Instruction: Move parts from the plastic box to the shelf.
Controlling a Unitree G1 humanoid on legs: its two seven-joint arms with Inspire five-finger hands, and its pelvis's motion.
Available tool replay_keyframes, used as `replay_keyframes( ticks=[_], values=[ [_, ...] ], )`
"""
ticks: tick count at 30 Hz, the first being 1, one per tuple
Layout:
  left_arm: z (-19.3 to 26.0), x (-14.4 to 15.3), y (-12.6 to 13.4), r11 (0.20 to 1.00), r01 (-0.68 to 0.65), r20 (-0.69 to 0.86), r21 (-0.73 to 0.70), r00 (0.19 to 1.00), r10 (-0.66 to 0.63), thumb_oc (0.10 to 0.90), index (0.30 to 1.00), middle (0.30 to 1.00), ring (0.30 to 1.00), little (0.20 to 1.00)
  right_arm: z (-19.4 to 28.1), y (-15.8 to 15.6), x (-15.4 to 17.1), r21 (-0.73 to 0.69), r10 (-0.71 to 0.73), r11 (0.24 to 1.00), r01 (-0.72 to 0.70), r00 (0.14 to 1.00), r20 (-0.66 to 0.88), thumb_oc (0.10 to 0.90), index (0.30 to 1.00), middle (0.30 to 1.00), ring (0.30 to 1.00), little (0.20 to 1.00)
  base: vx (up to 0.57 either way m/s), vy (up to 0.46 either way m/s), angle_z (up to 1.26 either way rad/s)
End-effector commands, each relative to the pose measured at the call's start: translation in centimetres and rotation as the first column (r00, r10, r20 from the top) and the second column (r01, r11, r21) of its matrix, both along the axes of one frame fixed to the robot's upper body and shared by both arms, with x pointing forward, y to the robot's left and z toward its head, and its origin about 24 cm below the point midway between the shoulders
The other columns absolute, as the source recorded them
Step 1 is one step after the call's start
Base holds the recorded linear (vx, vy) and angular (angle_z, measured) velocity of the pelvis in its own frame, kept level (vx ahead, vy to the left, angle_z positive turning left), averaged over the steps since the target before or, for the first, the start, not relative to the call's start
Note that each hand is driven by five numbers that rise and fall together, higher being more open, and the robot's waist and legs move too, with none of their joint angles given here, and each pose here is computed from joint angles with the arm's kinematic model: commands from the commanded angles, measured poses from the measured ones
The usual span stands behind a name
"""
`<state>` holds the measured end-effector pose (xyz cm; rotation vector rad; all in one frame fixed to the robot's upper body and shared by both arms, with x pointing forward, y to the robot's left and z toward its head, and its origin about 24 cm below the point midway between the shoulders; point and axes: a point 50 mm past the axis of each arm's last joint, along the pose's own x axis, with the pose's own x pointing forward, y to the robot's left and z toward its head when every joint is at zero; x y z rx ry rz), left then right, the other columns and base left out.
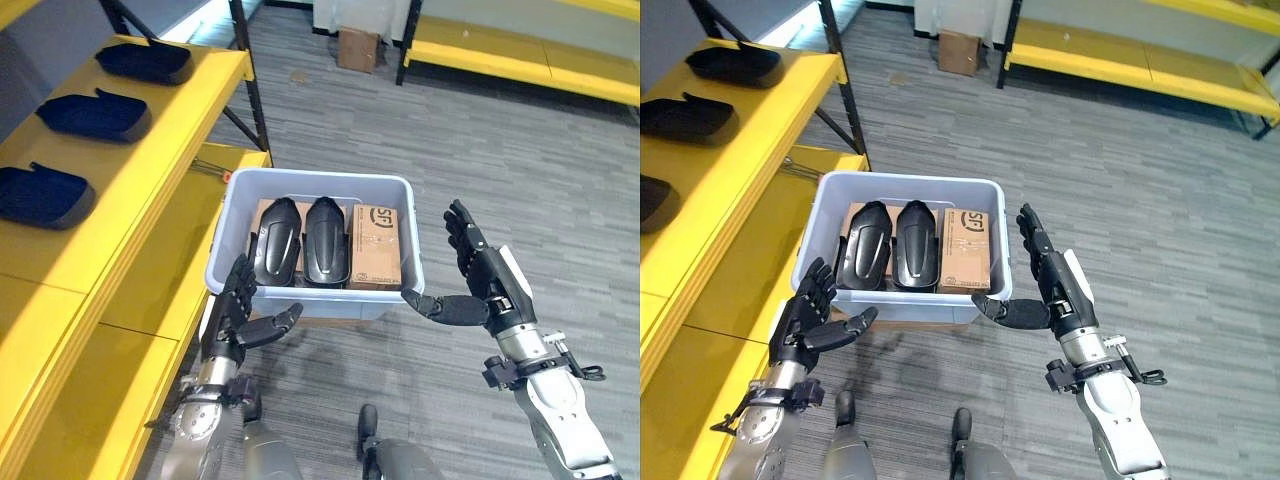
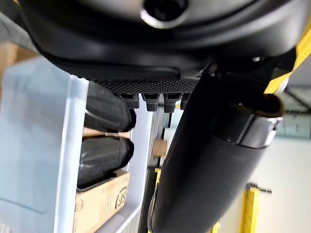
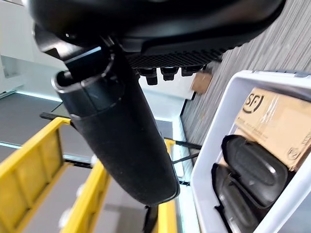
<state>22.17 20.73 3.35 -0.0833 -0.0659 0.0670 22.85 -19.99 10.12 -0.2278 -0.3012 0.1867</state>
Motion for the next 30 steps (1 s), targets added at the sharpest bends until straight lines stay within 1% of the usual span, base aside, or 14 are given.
replay_keyframes(
  ticks=[1,5,10,12,13,14,16,18,19,21,25,27,29,30],
  values=[
    [5.9,0.6,1.2,0.999,-0.032,0.305,0.029,0.952,0.022,0.900,1.000,1.000,1.000,1.000,4.7,1.1,-0.3,-0.007,0.049,0.999,-0.049,0.958,0.283,0.900,1.000,1.000,1.000,1.000,0.13,0.271,-0.79],
    [6.4,0.5,1.8,0.997,-0.062,0.319,0.038,0.946,0.047,0.900,1.000,1.000,1.000,1.000,4.3,1.2,-0.4,-0.072,0.041,0.997,-0.023,0.963,0.268,0.900,1.000,1.000,1.000,1.000,0.11,0.290,-0.35],
    [6.5,0.4,2.2,0.996,-0.080,0.325,0.045,0.944,0.061,0.900,1.000,1.000,1.000,1.000,4.4,1.1,-0.4,-0.102,0.029,0.995,0.000,0.961,0.276,0.900,1.000,1.000,1.000,1.000,0.03,0.129,-0.16],
    [7.2,0.6,2.5,0.993,-0.106,0.352,0.055,0.932,0.080,0.900,1.000,1.000,1.000,1.000,5.2,0.5,-0.5,-0.204,-0.011,0.975,0.083,0.942,0.336,0.900,1.000,1.000,1.000,1.000,0.04,0.071,-0.02],
    [7.2,0.6,2.5,0.993,-0.106,0.352,0.055,0.932,0.080,0.900,1.000,1.000,1.000,1.000,5.2,0.5,-0.5,-0.204,-0.011,0.975,0.083,0.942,0.336,0.900,1.000,1.000,1.000,1.000,0.05,0.020,0.18],
    [7.5,0.6,2.6,0.991,-0.118,0.363,0.065,0.928,0.087,0.900,1.000,1.000,1.000,1.000,5.9,0.3,-0.5,-0.265,-0.006,0.958,0.113,0.929,0.371,0.900,1.000,1.000,1.000,1.000,0.05,0.002,0.22],
    [7.8,0.7,2.7,0.990,-0.126,0.372,0.067,0.923,0.092,0.900,1.000,1.000,1.000,1.000,6.6,0.2,-0.2,-0.305,-0.010,0.941,0.146,0.914,0.406,0.900,1.000,1.000,1.000,1.000,0.03,-0.034,0.23],
    [8.2,0.9,2.7,0.988,-0.138,0.387,0.069,0.916,0.101,0.900,1.000,1.000,1.000,1.000,7.6,0.3,0.5,-0.382,0.004,0.904,0.194,0.888,0.461,0.900,1.000,1.000,1.000,1.000,0.01,-0.064,0.21],
    [8.5,1.0,2.6,0.989,-0.135,0.398,0.067,0.912,0.098,0.900,1.000,1.000,1.000,1.000,8.4,0.5,1.1,-0.422,0.021,0.879,0.221,0.867,0.498,0.900,1.000,1.000,1.000,1.000,0.00,-0.053,0.21],
    [8.8,1.1,2.5,0.989,-0.137,0.411,0.064,0.906,0.099,0.900,1.000,1.000,1.000,1.000,9.1,1.0,1.7,-0.460,0.049,0.857,0.234,0.850,0.524,0.900,1.000,1.000,1.000,1.000,-0.01,-0.031,0.07],
    [9.3,1.2,2.2,0.990,-0.133,0.435,0.056,0.895,0.096,0.900,1.000,1.000,1.000,1.000,9.7,1.6,2.5,-0.464,0.069,0.855,0.230,0.837,0.543,0.900,1.000,1.000,1.000,1.000,-0.01,-0.029,0.10],
    [10.6,1.2,1.9,0.990,-0.131,0.488,0.049,0.868,0.090,0.900,1.000,1.000,1.000,1.000,10.6,2.8,3.4,-0.490,0.113,0.842,0.227,0.812,0.572,0.900,1.000,1.000,1.000,1.000,-0.02,-0.040,0.07],
    [10.6,1.2,2.0,0.990,-0.132,0.488,0.049,0.868,0.091,0.900,1.000,1.000,1.000,1.000,10.6,2.8,3.4,-0.490,0.114,0.842,0.227,0.812,0.572,0.900,1.000,1.000,1.000,1.000,-0.02,-0.020,0.08],
    [12.2,1.4,1.5,0.991,-0.134,0.558,0.022,0.824,0.099,0.900,1.000,1.000,1.000,1.000,11.2,4.1,4.8,-0.504,0.133,0.833,0.227,0.803,0.581,0.900,1.000,1.000,1.000,1.000,-0.03,-0.028,0.07]
  ],
)
